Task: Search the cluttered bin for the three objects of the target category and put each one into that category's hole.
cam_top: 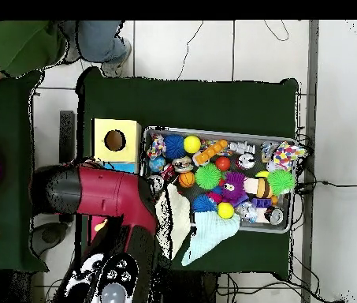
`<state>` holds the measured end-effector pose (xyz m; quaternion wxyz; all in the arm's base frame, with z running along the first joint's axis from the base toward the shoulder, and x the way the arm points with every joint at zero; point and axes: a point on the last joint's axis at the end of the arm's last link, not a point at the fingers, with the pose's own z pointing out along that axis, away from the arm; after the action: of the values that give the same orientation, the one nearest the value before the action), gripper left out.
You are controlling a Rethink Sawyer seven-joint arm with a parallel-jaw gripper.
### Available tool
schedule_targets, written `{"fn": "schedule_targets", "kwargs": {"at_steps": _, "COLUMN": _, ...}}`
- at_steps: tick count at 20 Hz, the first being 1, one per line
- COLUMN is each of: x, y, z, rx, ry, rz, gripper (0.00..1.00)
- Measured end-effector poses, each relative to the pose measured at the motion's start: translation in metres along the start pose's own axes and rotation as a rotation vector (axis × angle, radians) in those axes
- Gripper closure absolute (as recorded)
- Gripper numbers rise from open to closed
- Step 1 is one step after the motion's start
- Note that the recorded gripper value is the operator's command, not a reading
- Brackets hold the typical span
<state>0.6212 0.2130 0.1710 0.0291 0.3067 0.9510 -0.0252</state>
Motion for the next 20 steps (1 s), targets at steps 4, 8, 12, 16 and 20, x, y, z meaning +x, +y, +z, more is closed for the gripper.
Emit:
{"fn": "schedule_targets", "kwargs": {"at_steps": 4, "x": -0.01, "y": -0.005, "z": -0.04, "rx": -0.004, "ry": -0.016, "rz": 0.011, "gripper": 1.0}}
{"fn": "schedule_targets", "kwargs": {"at_steps": 8, "x": -0.018, "y": -0.008, "z": -0.06, "rx": -0.014, "ry": -0.038, "rz": 0.02, "gripper": 1.0}}
{"fn": "schedule_targets", "kwargs": {"at_steps": 12, "x": -0.016, "y": -0.008, "z": -0.067, "rx": -0.016, "ry": -0.052, "rz": 0.017, "gripper": 1.0}}
{"fn": "schedule_targets", "kwargs": {"at_steps": 16, "x": -0.005, "y": -0.003, "z": -0.066, "rx": -0.013, "ry": -0.049, "rz": 0.0, "gripper": 1.0}}
{"fn": "schedule_targets", "kwargs": {"at_steps": 20, "x": 0.013, "y": -0.001, "z": -0.06, "rx": -0.001, "ry": -0.031, "rz": -0.016, "gripper": 1.0}}
